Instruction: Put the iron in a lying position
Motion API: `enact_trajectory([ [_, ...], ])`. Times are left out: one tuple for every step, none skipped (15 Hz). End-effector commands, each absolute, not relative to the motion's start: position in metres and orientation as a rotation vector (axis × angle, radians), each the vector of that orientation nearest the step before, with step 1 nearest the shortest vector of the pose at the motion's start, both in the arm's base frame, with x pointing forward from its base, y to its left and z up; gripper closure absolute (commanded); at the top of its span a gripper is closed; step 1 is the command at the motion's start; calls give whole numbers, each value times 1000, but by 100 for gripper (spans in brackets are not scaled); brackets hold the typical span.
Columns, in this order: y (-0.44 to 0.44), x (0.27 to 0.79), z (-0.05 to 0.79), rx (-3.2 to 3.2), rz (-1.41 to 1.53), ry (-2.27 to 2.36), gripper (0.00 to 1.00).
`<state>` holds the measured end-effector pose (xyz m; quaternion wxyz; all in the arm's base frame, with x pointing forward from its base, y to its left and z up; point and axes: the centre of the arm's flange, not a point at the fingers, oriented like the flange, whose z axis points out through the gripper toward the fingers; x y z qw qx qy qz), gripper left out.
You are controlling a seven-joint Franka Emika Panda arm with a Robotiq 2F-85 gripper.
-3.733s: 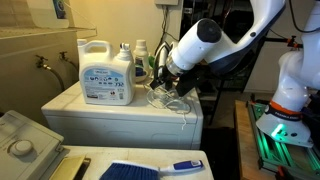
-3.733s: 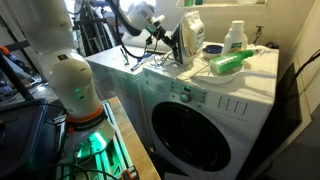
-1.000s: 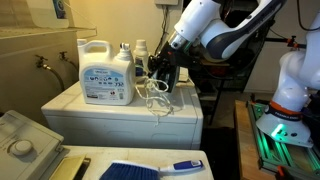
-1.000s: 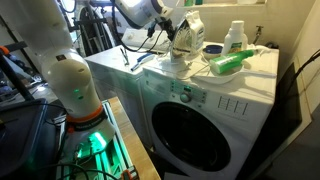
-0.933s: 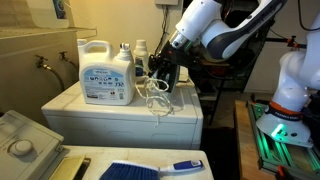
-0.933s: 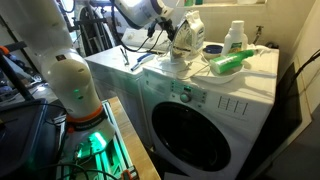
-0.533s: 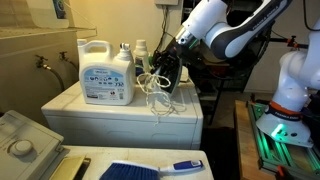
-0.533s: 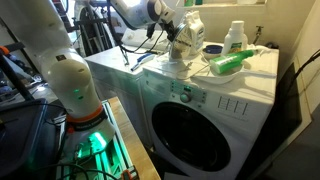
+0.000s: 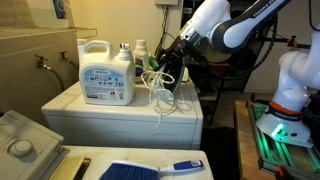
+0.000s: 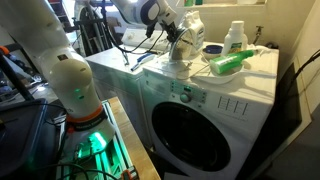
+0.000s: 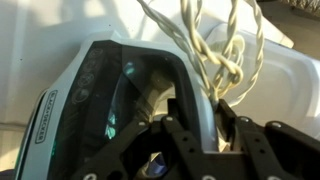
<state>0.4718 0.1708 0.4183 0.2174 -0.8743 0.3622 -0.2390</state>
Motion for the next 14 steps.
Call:
enact_trajectory([
  [147, 455, 402, -2444, -533, 1051, 84],
  [143, 455, 402, -2435, -513, 1061, 84],
  [139, 455, 402, -2429, -480, 1078, 84],
  [137, 454, 402, -2430, -455, 1099, 84],
  [133, 453, 401, -2430, -436, 1113, 84],
  [130, 453, 400, -2426, -409, 1124, 84],
  [128, 451, 399, -2440, -387, 1144, 84],
  [124, 451, 398, -2449, -365, 1153, 84],
  [121, 450, 397, -2467, -347, 1172, 84],
  [117, 449, 398, -2480, -349, 1183, 84],
  [113, 450, 398, -2475, -349, 1170, 84],
  [113, 451, 398, -2462, -345, 1143, 84],
  [113, 451, 395, -2462, -339, 1123, 84],
  [115, 451, 392, -2456, -335, 1092, 84],
])
